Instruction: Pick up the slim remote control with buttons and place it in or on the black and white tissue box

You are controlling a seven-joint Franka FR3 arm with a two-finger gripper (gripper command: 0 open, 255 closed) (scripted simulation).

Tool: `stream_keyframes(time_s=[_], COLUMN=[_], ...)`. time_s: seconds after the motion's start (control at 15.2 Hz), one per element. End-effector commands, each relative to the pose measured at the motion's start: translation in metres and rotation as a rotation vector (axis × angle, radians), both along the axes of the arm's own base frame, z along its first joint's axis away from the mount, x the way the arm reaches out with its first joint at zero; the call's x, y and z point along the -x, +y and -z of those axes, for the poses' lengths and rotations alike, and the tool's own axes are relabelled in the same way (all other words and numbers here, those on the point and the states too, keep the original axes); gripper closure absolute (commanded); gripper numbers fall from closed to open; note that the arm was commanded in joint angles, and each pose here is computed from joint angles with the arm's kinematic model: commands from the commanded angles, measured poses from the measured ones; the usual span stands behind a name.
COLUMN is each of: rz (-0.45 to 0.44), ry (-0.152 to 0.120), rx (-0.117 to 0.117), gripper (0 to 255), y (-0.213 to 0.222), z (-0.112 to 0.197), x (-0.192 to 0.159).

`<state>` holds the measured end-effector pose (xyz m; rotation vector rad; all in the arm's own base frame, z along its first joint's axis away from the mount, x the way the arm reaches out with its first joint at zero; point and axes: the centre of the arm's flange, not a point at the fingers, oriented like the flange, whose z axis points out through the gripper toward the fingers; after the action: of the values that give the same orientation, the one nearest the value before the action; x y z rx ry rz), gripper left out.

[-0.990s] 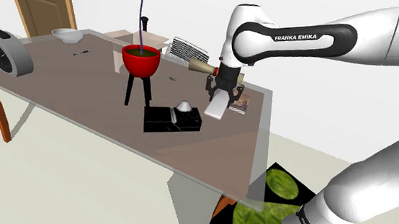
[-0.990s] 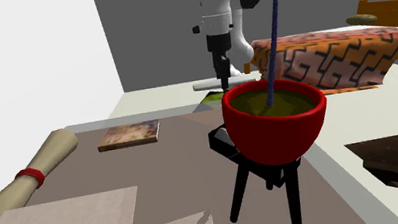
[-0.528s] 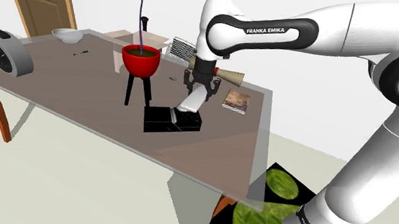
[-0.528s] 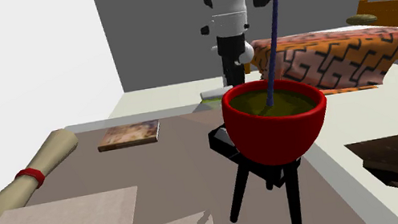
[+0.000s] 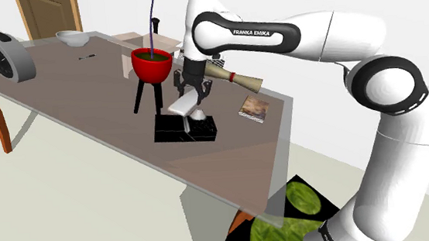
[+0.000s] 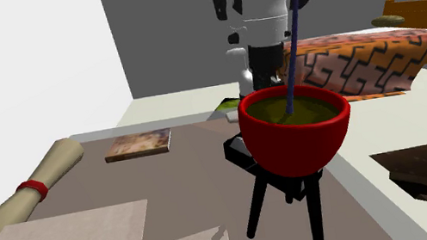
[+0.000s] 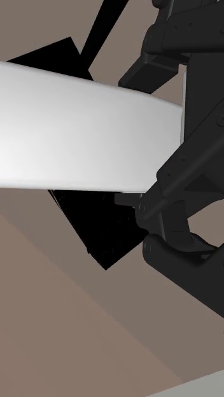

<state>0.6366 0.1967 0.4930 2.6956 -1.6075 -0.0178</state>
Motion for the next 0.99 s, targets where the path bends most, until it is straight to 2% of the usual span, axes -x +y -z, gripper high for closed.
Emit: stream_keyframes(time_s=[0.0,0.66,0.92], rz=[0.001,0.001,0.001], ry=[-0.001,-0.001,-0.001], rx=[0.000,0.000,0.000], gripper=[255,255,255], y=[0.000,0.000,0.000], z=[0.008,0.064,0.064], x=[-0.002,-0.002,-0.002])
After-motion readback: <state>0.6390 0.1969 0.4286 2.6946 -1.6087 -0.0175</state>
